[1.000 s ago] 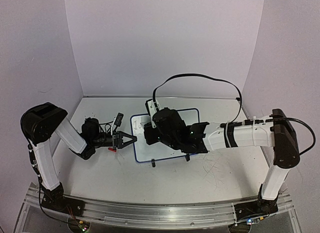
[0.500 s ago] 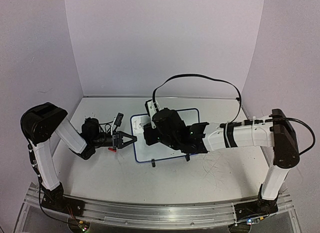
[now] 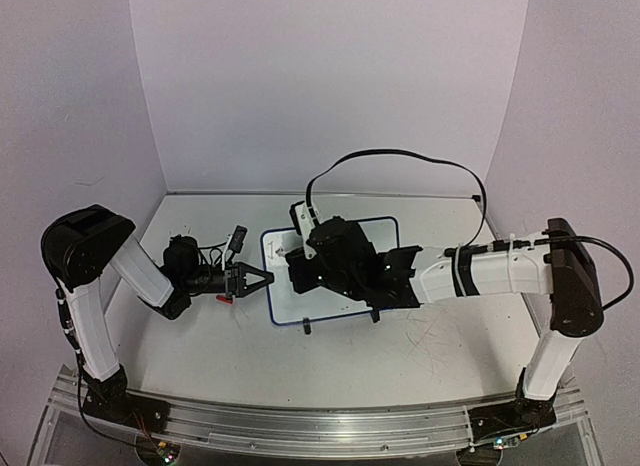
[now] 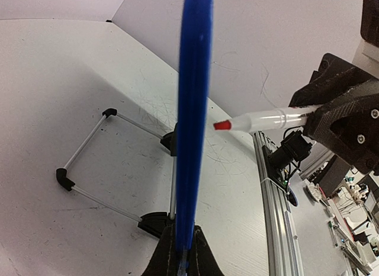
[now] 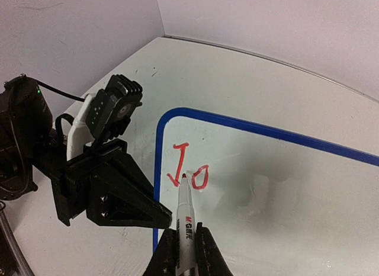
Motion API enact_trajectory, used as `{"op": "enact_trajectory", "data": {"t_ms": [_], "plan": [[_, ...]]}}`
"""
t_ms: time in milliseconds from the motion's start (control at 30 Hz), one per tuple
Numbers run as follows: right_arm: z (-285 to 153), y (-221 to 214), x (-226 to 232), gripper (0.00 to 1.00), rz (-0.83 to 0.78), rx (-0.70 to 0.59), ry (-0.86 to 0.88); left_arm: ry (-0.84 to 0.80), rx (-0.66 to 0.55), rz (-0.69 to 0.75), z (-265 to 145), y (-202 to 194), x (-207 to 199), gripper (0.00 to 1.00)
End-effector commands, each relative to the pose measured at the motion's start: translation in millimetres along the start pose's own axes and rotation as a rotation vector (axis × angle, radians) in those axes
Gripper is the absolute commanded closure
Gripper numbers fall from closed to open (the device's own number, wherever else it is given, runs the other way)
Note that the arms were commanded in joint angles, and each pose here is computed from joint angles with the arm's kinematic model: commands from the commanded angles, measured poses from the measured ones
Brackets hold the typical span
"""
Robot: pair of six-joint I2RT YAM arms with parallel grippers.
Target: Write a sentence on the whiteboard
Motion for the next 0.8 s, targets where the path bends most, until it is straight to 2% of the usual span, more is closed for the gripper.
{"op": "enact_trajectory", "data": {"t_ms": [0, 200, 767], "plan": [[-20.6, 23.0, -11.4, 1.00, 0.027, -0.088, -0.021, -0.028, 0.005, 0.007, -4.7, 0.8, -8.7, 1.00], [-13.5, 16.8, -17.8, 1.00, 0.012, -0.042, -0.099, -0.029, 0.005, 0.008, -5.2, 0.6, -9.6, 1.00], [-1.6, 17.7, -13.1, 1.00, 0.003, -0.038, -0.099, -0.029, 0.004, 0.009, -5.8, 0.9, -9.9, 1.00]]}}
Point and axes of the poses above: each gripper's point midway between its finger pads, its own z axis out along the fingers, its own x axis along the line the jaws close on, y = z × x, the point moved 6 cm from there along -z, back along the fingers, and after that the axes turned 15 degrees about -z, right-handed, at the moved point
